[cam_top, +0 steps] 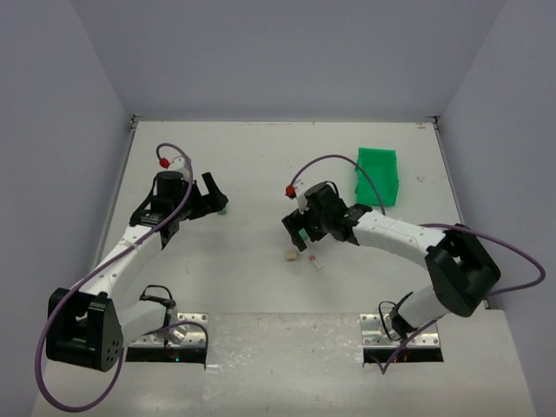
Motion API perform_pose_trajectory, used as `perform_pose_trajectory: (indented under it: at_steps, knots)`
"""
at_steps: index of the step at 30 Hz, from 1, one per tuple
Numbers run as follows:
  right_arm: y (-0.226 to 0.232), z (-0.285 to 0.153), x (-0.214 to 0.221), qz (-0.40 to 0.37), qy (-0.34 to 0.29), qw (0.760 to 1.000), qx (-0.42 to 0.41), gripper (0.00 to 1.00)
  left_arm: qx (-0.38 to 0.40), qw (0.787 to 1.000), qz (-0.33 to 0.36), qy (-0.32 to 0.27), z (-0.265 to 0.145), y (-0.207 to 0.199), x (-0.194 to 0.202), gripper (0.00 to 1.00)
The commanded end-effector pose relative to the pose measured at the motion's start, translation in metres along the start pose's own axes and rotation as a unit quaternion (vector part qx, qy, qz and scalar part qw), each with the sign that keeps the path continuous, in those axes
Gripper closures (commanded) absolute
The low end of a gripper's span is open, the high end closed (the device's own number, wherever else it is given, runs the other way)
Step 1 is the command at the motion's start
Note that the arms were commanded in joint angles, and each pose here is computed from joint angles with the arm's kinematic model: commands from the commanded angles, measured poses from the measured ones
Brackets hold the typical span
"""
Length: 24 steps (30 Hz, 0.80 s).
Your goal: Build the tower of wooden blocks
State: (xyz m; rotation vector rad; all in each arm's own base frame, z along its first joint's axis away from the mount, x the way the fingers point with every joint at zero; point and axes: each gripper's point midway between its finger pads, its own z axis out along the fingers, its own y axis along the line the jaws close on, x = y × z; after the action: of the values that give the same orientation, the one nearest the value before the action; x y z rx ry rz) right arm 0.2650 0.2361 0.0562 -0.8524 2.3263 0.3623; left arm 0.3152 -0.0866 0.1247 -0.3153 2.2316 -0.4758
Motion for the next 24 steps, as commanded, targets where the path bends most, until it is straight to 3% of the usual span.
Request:
perform_pose_trajectory:
  at_steps: [1,2,5,10,17,24]
  knots:
    - [-0.016,0.023,-0.019,-0.001,-0.020,0.998,0.055,0.09,0.017,0.999,-0.002,-0.044,-0.009,-0.010,-0.016,0.00]
    - [-0.019,0.032,-0.019,-0.002,-0.020,0.998,0.063,0.13,0.019,0.999,-0.002,-0.046,-0.011,-0.011,-0.017,0.00]
    - [-0.019,0.046,-0.026,0.009,-0.026,0.998,0.062,0.40,0.021,0.999,-0.002,-0.046,-0.011,-0.012,-0.016,0.00]
    - [-0.012,0.053,-0.025,0.008,-0.026,0.999,0.042,0.45,0.021,0.999,-0.001,-0.044,-0.011,-0.012,-0.015,0.00]
    - [-0.015,0.055,-0.023,-0.015,-0.021,0.999,0.045,0.71,0.018,0.999,-0.001,-0.046,-0.011,-0.010,-0.015,0.00]
    - [-0.016,0.047,-0.030,-0.044,-0.022,0.998,0.043,0.88,0.013,0.999,-0.003,-0.044,-0.010,-0.008,-0.014,0.00]
